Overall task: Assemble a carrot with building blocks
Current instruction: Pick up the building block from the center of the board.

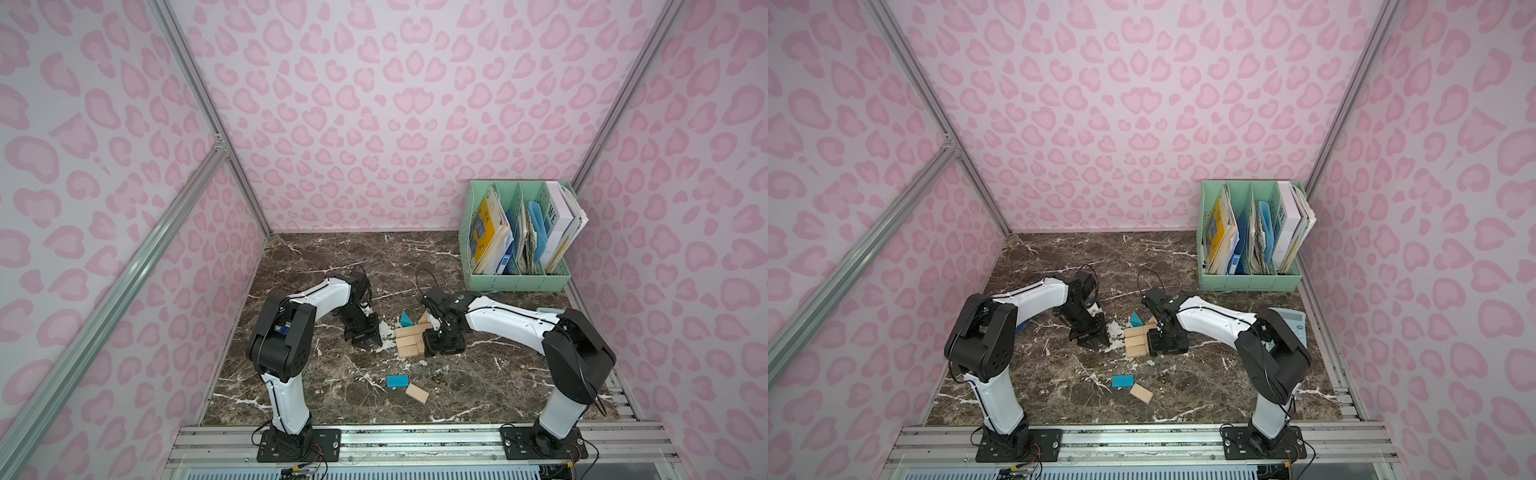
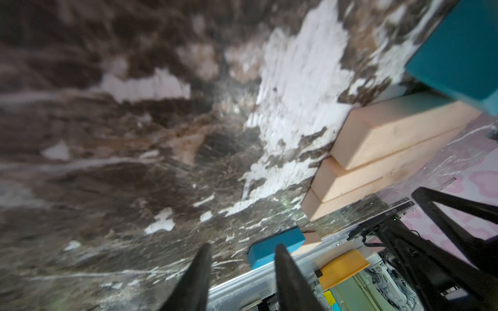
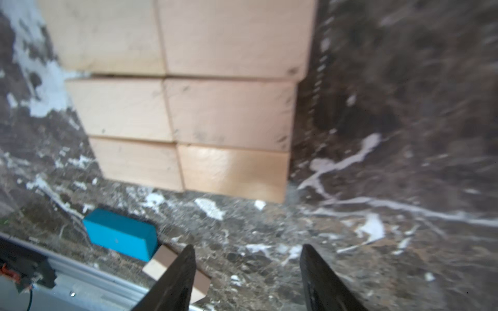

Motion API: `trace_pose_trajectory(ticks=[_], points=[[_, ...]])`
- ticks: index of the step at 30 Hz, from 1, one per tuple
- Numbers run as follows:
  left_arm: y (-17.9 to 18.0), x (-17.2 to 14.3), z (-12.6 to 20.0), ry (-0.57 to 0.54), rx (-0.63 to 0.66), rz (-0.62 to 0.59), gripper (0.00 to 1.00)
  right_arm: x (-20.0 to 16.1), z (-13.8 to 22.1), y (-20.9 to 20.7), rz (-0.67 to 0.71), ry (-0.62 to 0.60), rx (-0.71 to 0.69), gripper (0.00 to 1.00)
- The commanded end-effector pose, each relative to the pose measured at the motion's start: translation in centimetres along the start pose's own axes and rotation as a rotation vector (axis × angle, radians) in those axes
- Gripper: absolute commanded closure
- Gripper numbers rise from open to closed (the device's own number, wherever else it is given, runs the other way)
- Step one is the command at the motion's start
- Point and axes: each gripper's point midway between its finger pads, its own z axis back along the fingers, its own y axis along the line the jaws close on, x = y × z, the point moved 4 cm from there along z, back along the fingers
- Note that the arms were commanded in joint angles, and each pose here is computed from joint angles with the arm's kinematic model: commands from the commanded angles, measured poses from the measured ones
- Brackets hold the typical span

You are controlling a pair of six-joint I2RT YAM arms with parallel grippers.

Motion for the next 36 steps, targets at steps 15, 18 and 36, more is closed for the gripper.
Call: trace_pose_trajectory(ticks=[15,18,36], points=[[1.3,-4.4,-1.6,0.111,0.044,-0.032,0.65,-4.7,-0.9,5.3,0.326,-0.012,-0.076,0.39],[1.2,-4.0,-0.9,0.099,0.010,-0.020,0.65,-4.7,-1.0,5.6,0.393,-0.043,-0.103,0.39],[4.5,-1.9,4.1,0.023,-0.207,0.130,0.64,-7.7,-4.0,7.7,0.739,-0.004,-0.056,0.42]])
